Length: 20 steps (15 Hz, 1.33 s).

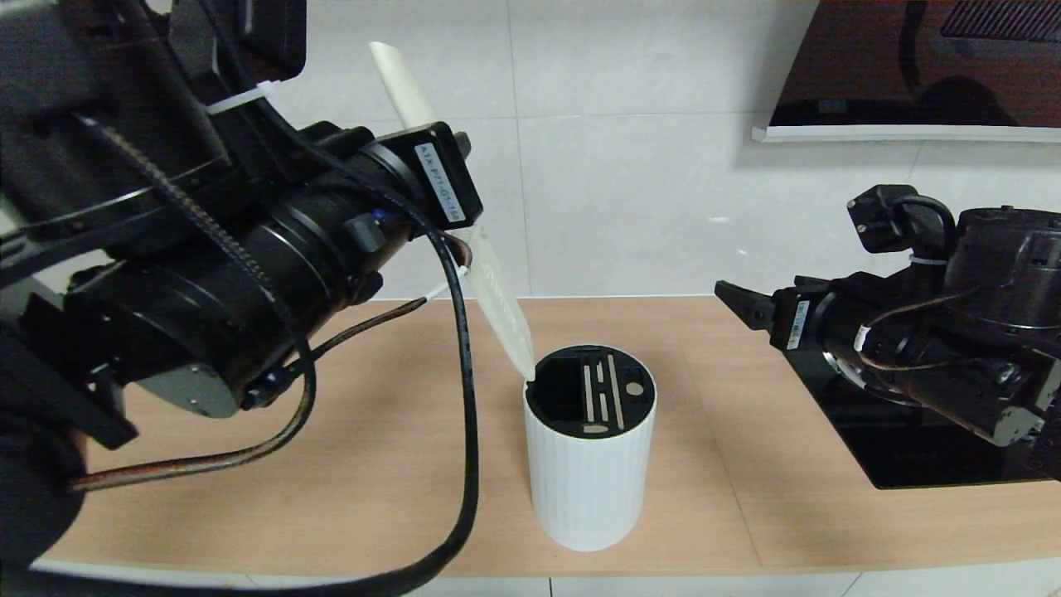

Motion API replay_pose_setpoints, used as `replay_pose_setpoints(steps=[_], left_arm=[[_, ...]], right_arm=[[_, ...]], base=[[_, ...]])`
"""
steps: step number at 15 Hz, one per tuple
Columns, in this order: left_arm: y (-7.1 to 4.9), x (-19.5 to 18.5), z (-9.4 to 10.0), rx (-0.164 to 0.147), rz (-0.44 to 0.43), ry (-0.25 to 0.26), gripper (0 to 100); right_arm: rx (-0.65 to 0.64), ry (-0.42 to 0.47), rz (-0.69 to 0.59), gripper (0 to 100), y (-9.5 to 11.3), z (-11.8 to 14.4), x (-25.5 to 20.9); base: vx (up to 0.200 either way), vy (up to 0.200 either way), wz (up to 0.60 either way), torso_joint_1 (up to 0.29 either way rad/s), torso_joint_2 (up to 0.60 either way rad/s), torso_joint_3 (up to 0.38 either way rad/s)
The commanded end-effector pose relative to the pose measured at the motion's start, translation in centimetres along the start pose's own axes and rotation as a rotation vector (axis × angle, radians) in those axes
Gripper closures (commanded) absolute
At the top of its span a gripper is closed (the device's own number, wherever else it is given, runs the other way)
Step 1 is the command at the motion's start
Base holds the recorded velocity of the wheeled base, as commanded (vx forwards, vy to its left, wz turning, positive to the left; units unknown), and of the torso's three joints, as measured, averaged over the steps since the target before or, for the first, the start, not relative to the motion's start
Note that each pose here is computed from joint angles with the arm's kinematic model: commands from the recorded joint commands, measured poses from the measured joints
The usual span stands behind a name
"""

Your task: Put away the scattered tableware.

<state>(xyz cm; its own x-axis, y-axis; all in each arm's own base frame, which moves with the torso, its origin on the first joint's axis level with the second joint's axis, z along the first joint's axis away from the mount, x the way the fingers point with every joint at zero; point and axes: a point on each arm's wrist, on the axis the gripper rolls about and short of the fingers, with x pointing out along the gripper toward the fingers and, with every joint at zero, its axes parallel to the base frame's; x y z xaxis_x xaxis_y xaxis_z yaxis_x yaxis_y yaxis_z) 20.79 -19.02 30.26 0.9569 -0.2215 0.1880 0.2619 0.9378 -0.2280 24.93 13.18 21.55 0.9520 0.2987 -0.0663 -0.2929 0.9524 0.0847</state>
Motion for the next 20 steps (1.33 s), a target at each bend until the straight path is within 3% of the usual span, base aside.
replay_pose_setpoints(steps=[1,2,3,4,8,12,20], left_arm=[[-1.6,1.4,-1.8,0.078,0.032,-0.004,100],[-2.6,1.0,-2.9,0.091,0.061,0.022,100],[-3.0,1.2,-4.0,0.107,0.105,0.042,100],[-3.1,1.3,-4.2,0.103,0.120,0.043,100],[-3.4,0.9,-3.5,0.068,0.109,0.010,100],[-4.1,1.9,-6.1,0.080,0.107,0.045,100],[-4.9,2.5,-8.6,0.102,0.096,0.094,100]], right_arm=[[-0.003,0.013,-0.001,0,0.0,-0.4,0.3],[-0.004,0.018,-0.001,0,0.0,-0.5,0.2],[-0.004,0.019,0.000,0,0.1,-0.6,0.2],[-0.005,0.023,0.003,0,0.2,-0.7,0.2],[-0.008,0.029,0.006,0,0.2,-0.8,0.2],[-0.009,0.035,0.004,0,0.2,-1.0,0.2],[-0.011,0.044,0.004,0,0.2,-1.3,0.2]], base=[[0.000,0.000,0.00,0.000,0.00,0.000],[0.000,0.000,0.00,0.000,0.00,0.000],[0.000,0.000,0.00,0.000,0.00,0.000],[0.000,0.000,0.00,0.000,0.00,0.000],[0.000,0.000,0.00,0.000,0.00,0.000],[0.000,0.000,0.00,0.000,0.00,0.000],[0.000,0.000,0.00,0.000,0.00,0.000]])
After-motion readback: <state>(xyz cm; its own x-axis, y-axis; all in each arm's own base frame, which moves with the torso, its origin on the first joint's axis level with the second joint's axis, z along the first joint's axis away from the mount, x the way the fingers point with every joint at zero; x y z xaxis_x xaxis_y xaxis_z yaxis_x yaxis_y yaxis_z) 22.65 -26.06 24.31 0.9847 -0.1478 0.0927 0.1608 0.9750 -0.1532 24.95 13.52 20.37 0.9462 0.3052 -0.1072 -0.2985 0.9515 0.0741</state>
